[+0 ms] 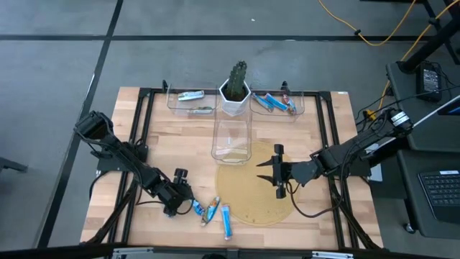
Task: Pick and place Granola Bars by type
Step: Put the blue green granola bar into the middle transparent bin
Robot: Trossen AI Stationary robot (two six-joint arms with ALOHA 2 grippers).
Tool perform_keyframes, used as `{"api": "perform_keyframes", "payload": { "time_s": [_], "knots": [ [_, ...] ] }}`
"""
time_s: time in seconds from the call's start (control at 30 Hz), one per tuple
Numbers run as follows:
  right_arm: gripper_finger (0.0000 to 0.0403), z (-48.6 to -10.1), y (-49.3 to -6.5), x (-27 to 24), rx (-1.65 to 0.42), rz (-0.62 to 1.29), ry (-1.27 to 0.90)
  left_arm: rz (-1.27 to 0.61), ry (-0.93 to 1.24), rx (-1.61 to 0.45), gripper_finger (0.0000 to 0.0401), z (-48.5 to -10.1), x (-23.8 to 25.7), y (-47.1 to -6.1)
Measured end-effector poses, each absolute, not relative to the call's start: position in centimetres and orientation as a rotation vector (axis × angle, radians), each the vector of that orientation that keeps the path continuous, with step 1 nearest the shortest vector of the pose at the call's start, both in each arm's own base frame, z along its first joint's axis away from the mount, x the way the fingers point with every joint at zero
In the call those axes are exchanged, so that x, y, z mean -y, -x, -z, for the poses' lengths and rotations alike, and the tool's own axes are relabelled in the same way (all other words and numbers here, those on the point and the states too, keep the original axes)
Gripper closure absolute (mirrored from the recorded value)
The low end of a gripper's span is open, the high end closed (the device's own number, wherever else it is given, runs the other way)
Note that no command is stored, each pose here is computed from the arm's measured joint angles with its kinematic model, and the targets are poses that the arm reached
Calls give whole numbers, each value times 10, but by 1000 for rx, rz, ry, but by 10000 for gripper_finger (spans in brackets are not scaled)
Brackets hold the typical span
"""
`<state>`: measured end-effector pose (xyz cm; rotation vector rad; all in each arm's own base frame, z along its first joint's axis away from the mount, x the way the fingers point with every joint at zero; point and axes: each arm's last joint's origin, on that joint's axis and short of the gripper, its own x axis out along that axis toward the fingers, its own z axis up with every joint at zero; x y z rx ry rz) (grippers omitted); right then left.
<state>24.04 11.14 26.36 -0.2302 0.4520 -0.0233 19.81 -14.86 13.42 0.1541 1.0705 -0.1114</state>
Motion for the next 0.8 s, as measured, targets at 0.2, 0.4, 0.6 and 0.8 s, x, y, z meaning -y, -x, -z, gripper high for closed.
{"api": "perform_keyframes", "payload": {
  "time_s": [0.2, 0.4, 0.6, 0.8],
  "knots": [
    [234, -264, -241, -111, -448, 23, 229, 118, -151, -1075, 315, -134, 149, -198],
    [234, -264, -241, -112, -448, 23, 229, 127, -146, -1079, 390, -135, 149, -198],
    [234, -264, -241, -111, -448, 22, 229, 140, -155, -1091, 389, -139, 147, -195],
    [234, -264, -241, -111, -449, 22, 230, 125, -126, -1077, 395, -156, 140, -186]
  ]
}}
